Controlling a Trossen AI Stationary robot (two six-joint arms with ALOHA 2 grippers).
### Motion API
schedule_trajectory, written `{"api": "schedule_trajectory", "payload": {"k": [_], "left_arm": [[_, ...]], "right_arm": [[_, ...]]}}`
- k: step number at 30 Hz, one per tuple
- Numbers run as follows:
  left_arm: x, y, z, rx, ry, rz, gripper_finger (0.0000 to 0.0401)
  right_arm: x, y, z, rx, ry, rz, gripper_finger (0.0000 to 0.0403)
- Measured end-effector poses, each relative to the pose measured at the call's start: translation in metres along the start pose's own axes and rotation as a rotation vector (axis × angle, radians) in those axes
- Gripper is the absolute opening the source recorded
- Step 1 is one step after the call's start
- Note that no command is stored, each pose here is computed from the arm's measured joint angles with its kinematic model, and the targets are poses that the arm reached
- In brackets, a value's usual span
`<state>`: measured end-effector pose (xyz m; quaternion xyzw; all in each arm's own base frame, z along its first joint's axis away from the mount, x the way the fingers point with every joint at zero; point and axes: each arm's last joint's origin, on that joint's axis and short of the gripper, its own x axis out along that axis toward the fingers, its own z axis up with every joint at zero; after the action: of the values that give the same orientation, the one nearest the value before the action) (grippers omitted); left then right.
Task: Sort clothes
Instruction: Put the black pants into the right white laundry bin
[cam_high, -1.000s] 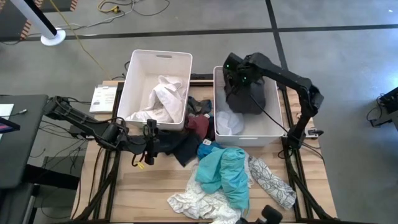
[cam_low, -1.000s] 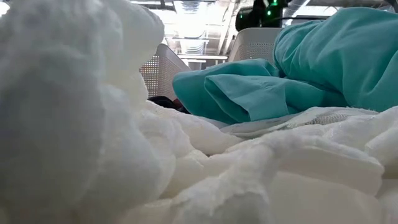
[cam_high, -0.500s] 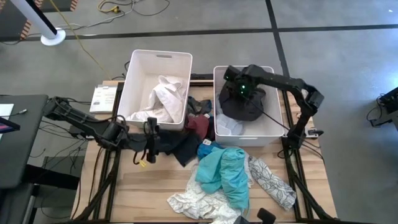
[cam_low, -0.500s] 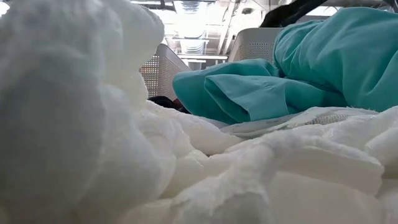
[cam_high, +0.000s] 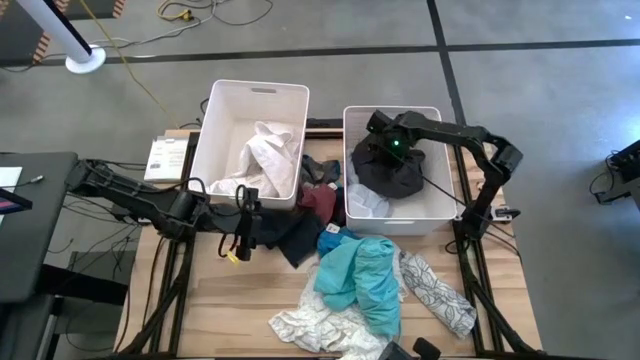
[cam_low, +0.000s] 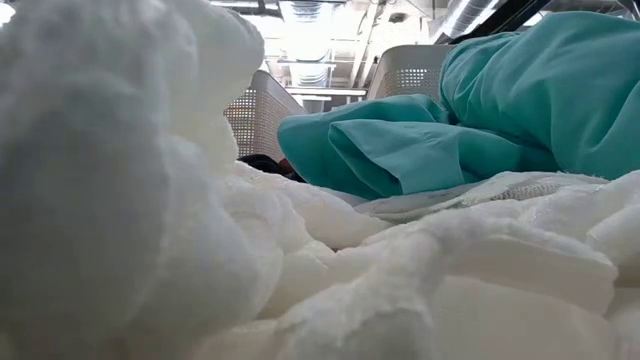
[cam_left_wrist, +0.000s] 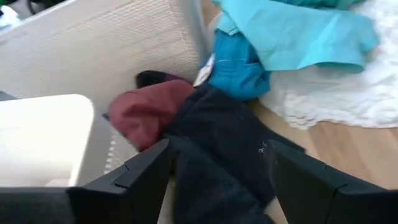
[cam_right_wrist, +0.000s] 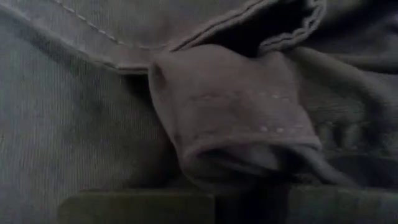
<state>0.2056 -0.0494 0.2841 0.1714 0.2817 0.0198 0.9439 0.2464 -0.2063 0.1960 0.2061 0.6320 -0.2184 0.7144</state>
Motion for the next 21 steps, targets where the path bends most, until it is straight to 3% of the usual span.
{"api": "schedule_trajectory", "payload": {"k": [11, 21], "left_arm": [[0.036, -0.015, -0.004, 0.028, 0.077, -0.149, 0.0249], [0.078, -0.031, 0.003, 0.108, -0.010, -0.189, 0.0249]], "right_arm": [[0.005, 0.003, -0.001, -0.002, -0.011, 0.001, 0.0097], [-0.007, 0.014, 0.001, -0.012, -0.026, 0.007, 0.0200]]}}
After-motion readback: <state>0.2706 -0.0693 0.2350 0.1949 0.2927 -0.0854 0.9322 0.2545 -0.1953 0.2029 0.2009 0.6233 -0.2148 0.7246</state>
